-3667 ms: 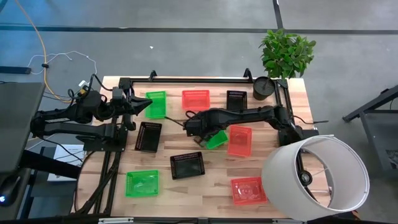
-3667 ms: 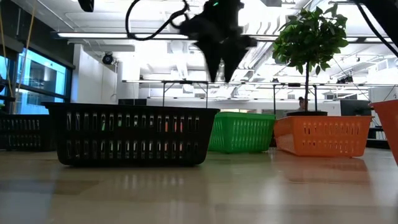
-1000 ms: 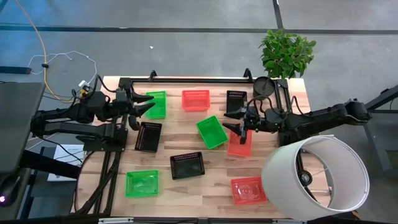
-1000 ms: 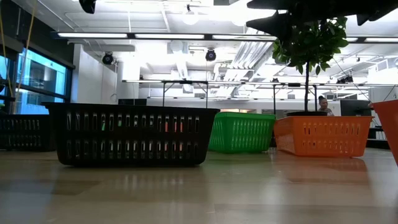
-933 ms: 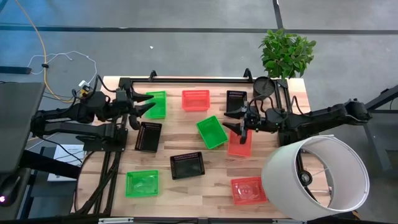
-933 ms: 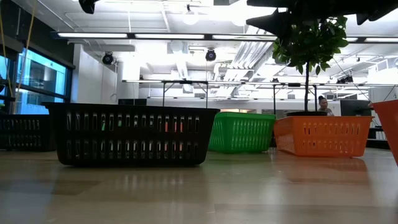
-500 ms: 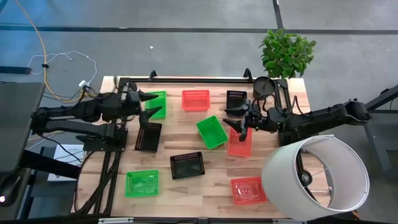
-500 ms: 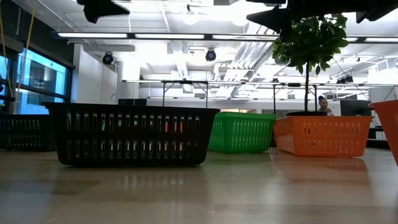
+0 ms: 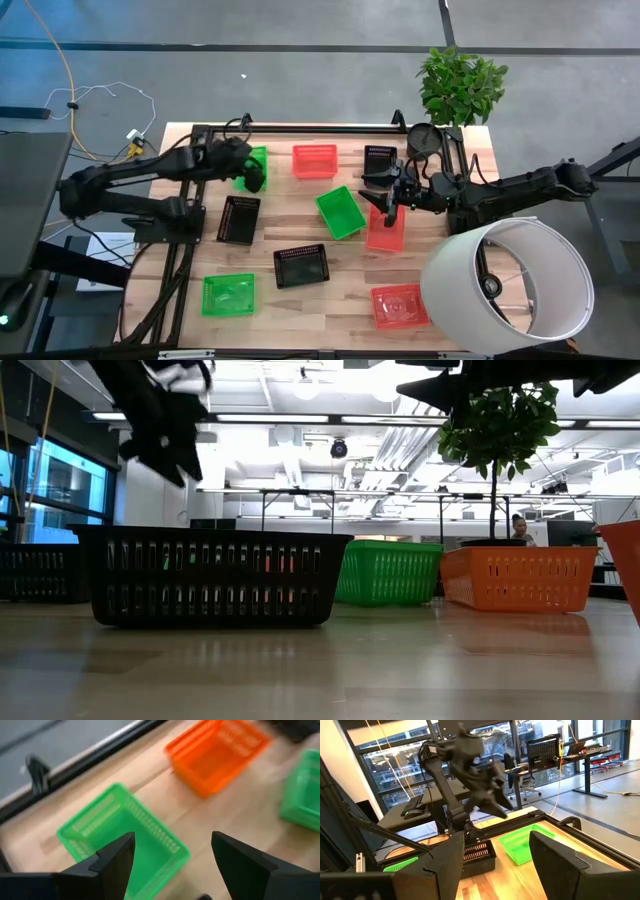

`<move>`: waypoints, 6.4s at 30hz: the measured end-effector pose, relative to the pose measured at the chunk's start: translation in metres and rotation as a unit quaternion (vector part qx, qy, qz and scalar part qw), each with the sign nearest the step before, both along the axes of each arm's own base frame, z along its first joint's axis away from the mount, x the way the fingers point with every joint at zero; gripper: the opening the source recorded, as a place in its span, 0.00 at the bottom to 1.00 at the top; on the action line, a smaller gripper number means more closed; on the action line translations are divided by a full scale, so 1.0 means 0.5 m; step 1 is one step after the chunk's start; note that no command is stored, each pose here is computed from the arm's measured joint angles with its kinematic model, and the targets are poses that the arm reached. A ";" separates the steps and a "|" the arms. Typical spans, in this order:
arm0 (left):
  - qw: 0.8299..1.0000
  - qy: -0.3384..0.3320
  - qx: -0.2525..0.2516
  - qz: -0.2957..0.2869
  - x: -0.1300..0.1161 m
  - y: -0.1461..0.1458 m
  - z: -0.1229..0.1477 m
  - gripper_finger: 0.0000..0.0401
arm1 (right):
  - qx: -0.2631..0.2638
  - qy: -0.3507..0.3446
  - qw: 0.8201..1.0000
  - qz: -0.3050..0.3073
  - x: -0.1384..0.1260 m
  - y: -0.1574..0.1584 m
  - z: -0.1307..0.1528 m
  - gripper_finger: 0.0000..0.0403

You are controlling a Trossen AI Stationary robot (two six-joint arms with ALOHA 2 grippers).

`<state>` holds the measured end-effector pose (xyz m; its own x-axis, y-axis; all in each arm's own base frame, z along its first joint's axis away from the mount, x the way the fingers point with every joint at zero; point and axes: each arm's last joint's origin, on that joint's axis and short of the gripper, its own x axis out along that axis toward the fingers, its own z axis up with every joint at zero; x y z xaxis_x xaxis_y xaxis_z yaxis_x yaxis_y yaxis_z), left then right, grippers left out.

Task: Stack baskets by color
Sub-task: Stack the green basket on the green basket

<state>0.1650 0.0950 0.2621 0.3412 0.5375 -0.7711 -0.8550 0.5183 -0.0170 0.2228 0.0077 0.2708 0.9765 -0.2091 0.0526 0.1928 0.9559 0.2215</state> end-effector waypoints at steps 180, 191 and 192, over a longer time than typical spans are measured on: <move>0.855 0.021 0.207 -0.475 0.258 -0.107 0.125 0.59 | -0.028 -0.174 0.984 -0.010 -0.016 -0.001 0.068 0.53; 0.886 -0.261 0.188 -0.334 0.095 -0.134 0.246 0.59 | -0.028 -0.173 0.984 -0.010 -0.016 -0.001 0.068 0.53; 0.881 -0.286 0.190 -0.326 0.084 -0.139 0.238 0.59 | -0.028 -0.173 0.984 -0.009 -0.016 -0.001 0.068 0.53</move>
